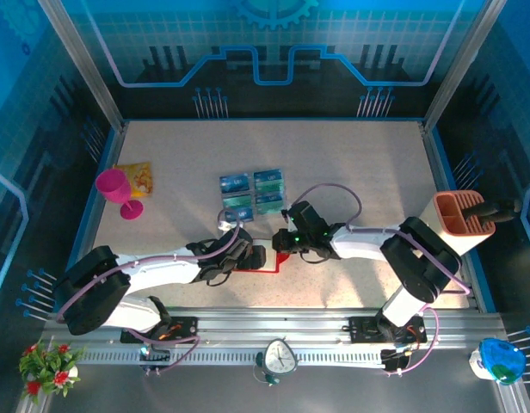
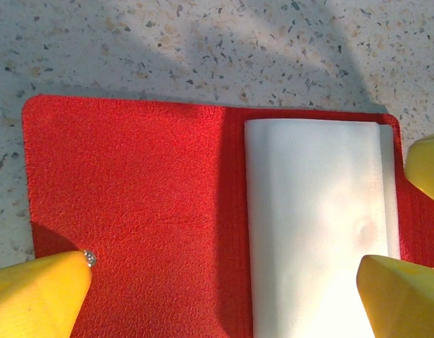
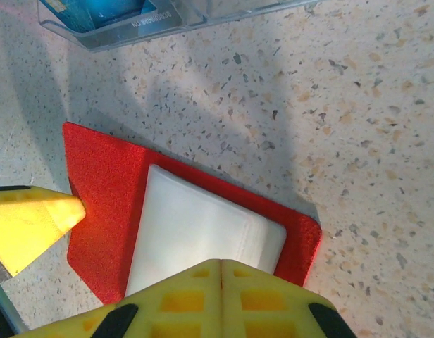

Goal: Put the credit cards into the card holder

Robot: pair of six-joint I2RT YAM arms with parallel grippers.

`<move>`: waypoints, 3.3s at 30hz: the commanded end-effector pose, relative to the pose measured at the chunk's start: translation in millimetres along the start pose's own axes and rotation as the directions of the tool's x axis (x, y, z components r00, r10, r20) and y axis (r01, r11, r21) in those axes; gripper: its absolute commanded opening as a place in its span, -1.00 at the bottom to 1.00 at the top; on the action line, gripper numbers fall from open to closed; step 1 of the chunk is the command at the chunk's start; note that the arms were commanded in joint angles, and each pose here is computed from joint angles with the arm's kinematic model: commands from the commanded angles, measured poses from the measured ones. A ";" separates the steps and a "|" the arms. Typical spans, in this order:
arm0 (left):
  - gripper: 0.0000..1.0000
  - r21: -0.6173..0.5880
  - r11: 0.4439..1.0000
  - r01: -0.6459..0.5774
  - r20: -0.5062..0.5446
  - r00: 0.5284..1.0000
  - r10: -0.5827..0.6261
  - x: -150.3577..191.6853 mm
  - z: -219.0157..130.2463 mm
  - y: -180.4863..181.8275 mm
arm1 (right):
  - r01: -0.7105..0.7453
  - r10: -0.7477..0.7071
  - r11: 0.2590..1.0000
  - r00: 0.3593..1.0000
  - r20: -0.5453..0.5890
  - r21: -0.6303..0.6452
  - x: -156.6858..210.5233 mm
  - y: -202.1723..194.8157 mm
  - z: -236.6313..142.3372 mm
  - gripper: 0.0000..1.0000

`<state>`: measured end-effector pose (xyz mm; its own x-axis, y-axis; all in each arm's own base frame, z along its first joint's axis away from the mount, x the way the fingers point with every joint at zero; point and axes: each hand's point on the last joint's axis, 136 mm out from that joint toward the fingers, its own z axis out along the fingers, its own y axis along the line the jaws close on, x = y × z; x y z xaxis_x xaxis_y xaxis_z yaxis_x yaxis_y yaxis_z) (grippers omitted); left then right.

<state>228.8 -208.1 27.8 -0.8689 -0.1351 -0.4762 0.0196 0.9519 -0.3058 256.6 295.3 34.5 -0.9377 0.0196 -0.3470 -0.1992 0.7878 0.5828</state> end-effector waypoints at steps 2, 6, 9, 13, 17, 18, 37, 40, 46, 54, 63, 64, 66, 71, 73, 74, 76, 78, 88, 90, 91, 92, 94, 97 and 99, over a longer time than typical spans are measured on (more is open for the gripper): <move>0.98 -0.093 0.996 -0.009 -0.058 0.998 0.004 21.4 2.0 29.8 | 0.025 -0.024 1.000 0.999 -0.028 0.002 3.3 4.1 7.9 -1.00; 0.99 -0.095 0.995 -0.009 -0.057 0.998 0.004 22.0 2.5 30.9 | 0.026 -0.026 1.000 0.999 -0.040 0.007 4.6 2.9 12.5 -1.00; 0.99 -0.097 0.995 -0.010 -0.058 0.998 0.004 22.3 3.6 31.2 | 0.030 -0.029 0.999 0.998 -0.057 0.010 7.5 2.5 17.5 -1.00; 0.98 -0.096 0.995 -0.011 -0.059 0.998 0.006 22.2 5.3 30.1 | 0.028 -0.027 1.000 0.996 -0.080 0.008 12.2 2.9 25.2 -1.00; 0.99 -0.103 0.995 -0.016 -0.066 0.998 0.009 23.7 7.0 31.4 | 0.023 -0.024 1.000 0.996 -0.091 -0.004 15.4 6.3 30.5 -1.00; 0.98 -0.106 0.994 -0.017 -0.067 0.998 0.010 24.2 7.3 32.3 | 0.020 -0.020 1.000 0.996 -0.090 -0.010 14.8 7.9 31.3 -1.00; 0.93 -0.129 0.991 -0.022 -0.079 0.997 0.012 30.5 9.7 40.0 | 0.007 -0.008 0.999 0.999 -0.038 -0.034 2.1 15.9 15.5 -1.00; 0.96 -0.119 0.993 -0.017 -0.069 0.998 0.009 27.6 6.8 37.9 | 0.036 -0.036 0.999 0.999 -0.002 -0.004 -6.6 16.0 3.2 -1.00; 0.99 -0.116 0.993 -0.019 -0.059 0.998 0.012 25.2 4.2 37.5 | 0.077 -0.077 0.997 0.997 -0.001 0.030 -13.0 16.6 -3.9 -1.00; 0.98 -0.125 0.992 -0.018 -0.064 0.998 0.010 27.1 6.0 39.7 | 0.075 -0.073 0.996 0.996 -0.051 0.039 0.1 12.5 13.9 -1.00; 0.99 -0.126 0.992 -0.022 -0.067 0.998 0.014 27.1 7.9 39.0 | 0.060 -0.056 0.998 0.993 -0.108 0.031 16.6 11.1 34.4 -1.00; 0.99 -0.128 0.991 -0.024 -0.069 0.998 0.015 27.5 8.4 39.4 | 0.058 -0.055 0.998 0.992 -0.111 0.024 17.5 12.9 36.3 -1.00; 0.99 -0.133 0.991 -0.027 -0.072 0.997 0.018 28.5 9.1 40.7 | 0.051 -0.050 0.999 0.992 -0.114 0.011 18.0 16.6 39.2 -1.00; 0.97 -0.143 0.989 -0.031 -0.080 0.997 0.020 32.2 10.6 44.7 | 0.038 -0.038 0.999 0.993 -0.110 0.000 17.0 18.6 40.8 -1.00; 0.91 -0.148 0.988 -0.036 -0.084 0.996 0.023 34.5 11.4 47.1 | 0.034 -0.034 0.999 0.993 -0.109 -0.003 17.1 18.5 40.7 -1.00; 0.84 -0.149 0.988 -0.039 -0.088 0.996 0.026 35.9 12.1 48.1 | 0.032 -0.032 0.999 0.994 -0.106 -0.005 16.2 19.2 40.0 -1.00; 0.73 -0.150 0.988 -0.044 -0.095 0.995 0.030 38.4 13.7 49.4 | 0.020 -0.021 1.000 0.994 -0.103 -0.012 15.2 19.1 39.0 -1.00; 0.64 -0.151 0.987 -0.048 -0.103 0.994 0.033 41.4 15.7 51.2 | 0.013 -0.015 1.000 0.995 -0.097 -0.025 13.0 21.9 37.6 -1.00; 0.54 -0.149 0.988 -0.049 -0.108 0.994 0.033 44.9 17.2 53.4 | -0.002 0.001 0.999 1.000 -0.004 -0.051 -7.0 30.1 7.3 -0.50; 0.53 -0.147 0.988 -0.047 -0.102 0.994 0.032 43.3 16.5 52.5 | -0.009 0.009 0.999 1.000 0.011 -0.046 -8.4 28.0 1.9 -0.26; 0.52 -0.147 0.988 -0.046 -0.102 0.994 0.031 43.5 16.4 52.7 | -0.012 0.012 0.999 1.000 0.014 -0.043 -8.7 26.6 0.8 -0.20; 0.51 -0.147 0.988 -0.045 -0.099 0.995 0.030 43.0 16.1 52.7 | -0.015 0.016 0.999 1.000 0.015 -0.043 -8.8 26.1 0.3 -0.14; 0.50 -0.148 0.988 -0.043 -0.096 0.995 0.029 42.8 15.7 53.4 | -0.019 0.019 0.999 1.000 0.006 -0.045 -7.3 25.3 2.5 -0.10; 0.48 -0.149 0.988 -0.040 -0.090 0.996 0.027 42.0 14.7 53.7 | -0.030 0.030 0.998 1.000 -0.010 -0.049 -3.7 24.3 8.6 -0.06; 0.47 -0.148 0.988 -0.036 -0.082 0.996 0.024 40.2 13.6 53.5 | -0.044 0.043 0.997 0.999 -0.015 -0.056 -3.0 23.6 12.9 -0.05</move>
<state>233.8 -193.2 18.3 -0.8355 -0.1413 -0.5310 0.0008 0.9660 -0.2584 258.8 322.8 50.8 -0.9407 0.0299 -0.3379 -0.2029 0.7486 0.6312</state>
